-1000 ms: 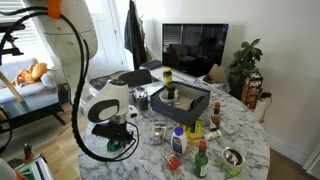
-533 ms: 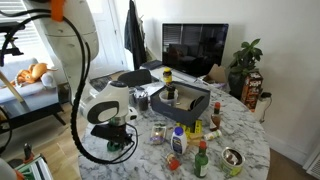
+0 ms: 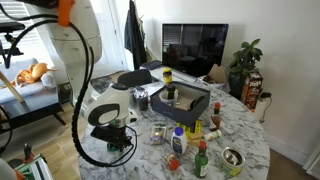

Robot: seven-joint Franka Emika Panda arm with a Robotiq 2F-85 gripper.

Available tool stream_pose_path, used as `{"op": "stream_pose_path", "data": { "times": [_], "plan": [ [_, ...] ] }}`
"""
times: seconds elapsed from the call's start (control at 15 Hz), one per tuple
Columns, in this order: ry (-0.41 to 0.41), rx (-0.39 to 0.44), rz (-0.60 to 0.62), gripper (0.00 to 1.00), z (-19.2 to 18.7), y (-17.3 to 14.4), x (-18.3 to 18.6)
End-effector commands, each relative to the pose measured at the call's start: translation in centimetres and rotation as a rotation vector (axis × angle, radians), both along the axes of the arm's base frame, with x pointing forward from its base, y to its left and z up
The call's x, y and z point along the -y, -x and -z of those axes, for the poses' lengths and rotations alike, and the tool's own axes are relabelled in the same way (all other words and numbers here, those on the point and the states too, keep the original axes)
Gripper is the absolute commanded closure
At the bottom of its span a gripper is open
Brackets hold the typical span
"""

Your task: Put the green toy car on the green lid, then put the green lid on the transparent cup

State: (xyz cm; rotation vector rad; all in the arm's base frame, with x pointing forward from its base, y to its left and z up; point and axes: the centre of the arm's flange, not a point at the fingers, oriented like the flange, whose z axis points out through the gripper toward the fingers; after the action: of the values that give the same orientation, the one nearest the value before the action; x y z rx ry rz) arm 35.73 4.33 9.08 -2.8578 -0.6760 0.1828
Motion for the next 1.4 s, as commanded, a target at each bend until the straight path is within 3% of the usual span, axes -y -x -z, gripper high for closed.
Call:
{"op": "stream_pose_path", "data": {
  "times": [0.0, 0.07, 0.2, 0.27, 0.4, 0.47, 0.53, 0.6, 0.67, 0.73, 1.07, 1.2, 1.33],
  "plan": [
    [0.006, -0.021, 0.039, 0.58, 0.5, 0.1, 0.2],
    [0.008, -0.023, 0.042, 0.68, 0.6, 0.0, 0.2],
    [0.01, -0.028, 0.048, 0.72, 0.7, 0.0, 0.3],
    [0.01, -0.03, 0.05, 0.83, 0.7, -0.1, 0.3],
    [0.011, -0.035, 0.053, 0.84, 0.8, -0.2, 0.2],
    [0.01, -0.036, 0.053, 0.91, 0.9, -0.3, 0.2],
    [0.011, -0.04, 0.052, 0.87, 0.9, -0.4, 0.1],
    [0.01, -0.041, 0.054, 0.69, 0.9, -0.5, 0.0],
    [0.01, -0.042, 0.062, 0.61, 0.9, -0.6, 0.0],
    [0.014, -0.044, 0.071, 0.59, 0.9, -0.7, 0.0],
    [0.016, -0.054, 0.082, 0.27, 1.1, -0.9, -0.5],
    [0.016, -0.061, 0.081, 0.63, 1.4, -0.9, -0.7],
    [0.017, -0.064, 0.085, 0.69, 1.5, -1.1, -0.5]
  ]
}}
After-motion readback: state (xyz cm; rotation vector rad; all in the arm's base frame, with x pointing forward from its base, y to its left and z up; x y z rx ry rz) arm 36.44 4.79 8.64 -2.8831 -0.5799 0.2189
